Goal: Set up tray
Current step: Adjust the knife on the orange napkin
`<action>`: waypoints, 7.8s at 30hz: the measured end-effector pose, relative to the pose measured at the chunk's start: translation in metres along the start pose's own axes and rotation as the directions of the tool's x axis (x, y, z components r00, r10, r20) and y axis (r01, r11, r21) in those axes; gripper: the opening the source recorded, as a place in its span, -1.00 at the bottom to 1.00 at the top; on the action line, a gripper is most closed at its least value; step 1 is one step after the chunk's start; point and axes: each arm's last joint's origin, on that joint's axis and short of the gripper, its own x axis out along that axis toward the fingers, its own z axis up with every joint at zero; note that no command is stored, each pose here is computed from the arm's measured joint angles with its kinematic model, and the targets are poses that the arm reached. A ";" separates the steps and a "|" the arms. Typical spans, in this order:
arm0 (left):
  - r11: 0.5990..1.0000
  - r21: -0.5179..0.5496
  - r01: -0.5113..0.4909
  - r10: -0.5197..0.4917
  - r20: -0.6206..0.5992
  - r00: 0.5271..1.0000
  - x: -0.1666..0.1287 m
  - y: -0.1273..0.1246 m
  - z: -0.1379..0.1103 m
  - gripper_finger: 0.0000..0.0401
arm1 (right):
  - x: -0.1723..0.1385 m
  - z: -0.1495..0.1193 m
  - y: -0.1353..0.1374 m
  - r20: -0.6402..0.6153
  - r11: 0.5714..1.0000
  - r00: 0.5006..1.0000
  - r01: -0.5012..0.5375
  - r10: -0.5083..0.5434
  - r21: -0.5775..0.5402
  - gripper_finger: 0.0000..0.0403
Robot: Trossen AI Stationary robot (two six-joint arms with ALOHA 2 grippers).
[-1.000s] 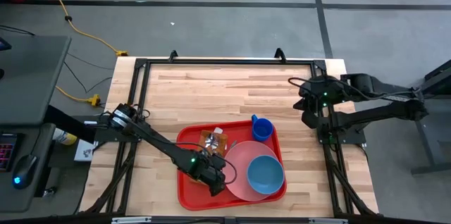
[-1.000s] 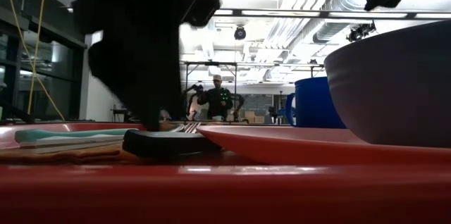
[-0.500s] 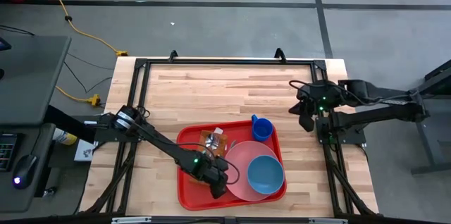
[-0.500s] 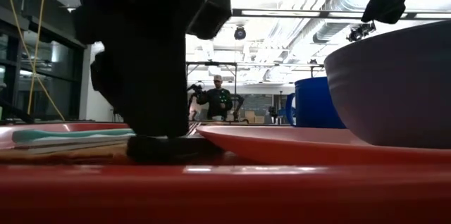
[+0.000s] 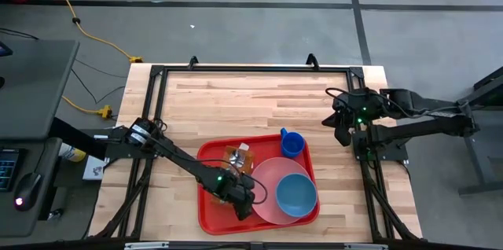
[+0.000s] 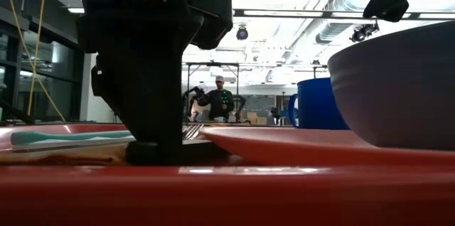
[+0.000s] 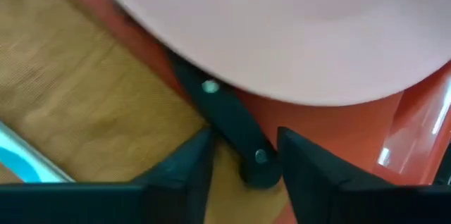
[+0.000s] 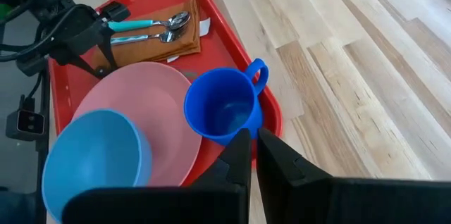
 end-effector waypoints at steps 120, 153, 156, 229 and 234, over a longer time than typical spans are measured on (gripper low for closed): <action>0.950 -0.260 -0.173 0.145 -0.122 0.982 -0.008 0.007 -0.003 0.37 | 0.000 -0.002 0.001 -0.041 0.999 0.998 -0.036 0.038 0.035 -1.00; 0.960 -0.247 -0.135 0.118 -0.081 0.990 -0.026 -0.010 0.010 0.37 | 0.000 -0.002 0.000 -0.040 0.999 0.999 -0.030 0.031 0.029 -1.00; 0.961 -0.242 -0.136 0.120 -0.082 0.989 -0.027 -0.010 0.010 0.37 | 0.000 -0.002 0.000 -0.039 0.999 0.999 -0.030 0.032 0.028 -1.00; 0.955 -0.177 -0.239 0.202 -0.206 0.958 0.004 -0.001 0.000 -0.76 | 0.000 -0.003 0.000 -0.045 0.999 0.999 -0.025 0.027 0.028 -1.00; 0.955 -0.176 -0.239 0.202 -0.206 0.958 0.004 -0.001 0.000 -0.76 | 0.000 -0.003 0.000 -0.044 1.000 0.999 -0.024 0.025 0.020 -1.00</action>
